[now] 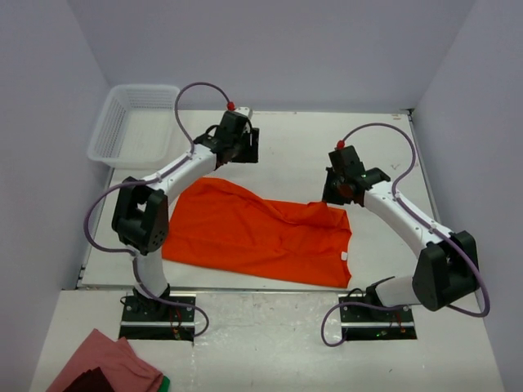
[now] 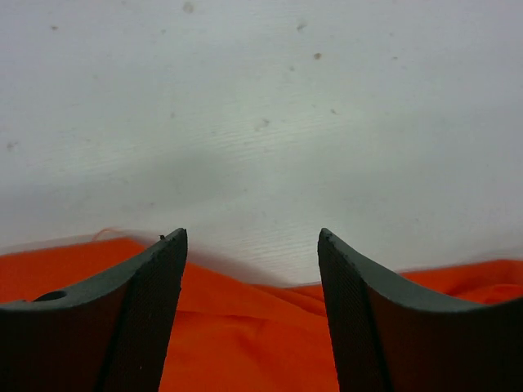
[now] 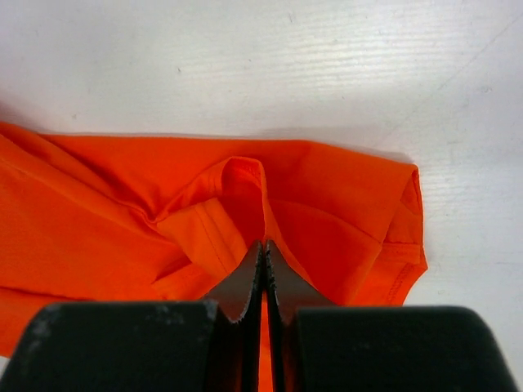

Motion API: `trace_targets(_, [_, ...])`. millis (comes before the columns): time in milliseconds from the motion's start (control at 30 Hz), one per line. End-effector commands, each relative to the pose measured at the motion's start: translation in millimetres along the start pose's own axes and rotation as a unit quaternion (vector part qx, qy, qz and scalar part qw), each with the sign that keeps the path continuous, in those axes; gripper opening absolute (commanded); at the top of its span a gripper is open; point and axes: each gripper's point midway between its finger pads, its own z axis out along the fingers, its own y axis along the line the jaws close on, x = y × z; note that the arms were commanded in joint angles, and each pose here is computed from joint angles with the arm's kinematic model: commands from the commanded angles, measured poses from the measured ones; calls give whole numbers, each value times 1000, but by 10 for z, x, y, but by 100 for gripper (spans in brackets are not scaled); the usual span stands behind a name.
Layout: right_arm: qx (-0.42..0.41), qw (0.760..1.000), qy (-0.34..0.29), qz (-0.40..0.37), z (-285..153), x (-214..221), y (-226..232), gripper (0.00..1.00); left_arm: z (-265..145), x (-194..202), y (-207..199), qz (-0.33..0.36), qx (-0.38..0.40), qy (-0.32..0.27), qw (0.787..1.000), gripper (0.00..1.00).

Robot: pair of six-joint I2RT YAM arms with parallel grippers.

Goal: Fold and stack the t-shirts
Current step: Grap the side of the flattened tshirt furthest away from the robot with both arms

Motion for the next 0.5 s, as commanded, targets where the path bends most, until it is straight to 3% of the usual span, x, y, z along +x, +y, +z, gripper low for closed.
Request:
trace_targets(0, [-18,999,-29,-20,-148,-238,127,0,-113,29,497,-17,-74,36,996,66])
trace_targets(233, [-25,999,-29,-25,-146,-266,159,0,97,415,1544,-61,-181,131,973,60])
trace_targets(467, [-27,999,-12,-31,-27,-170,160,0,197,467,1916,-90,-210,150,962,58])
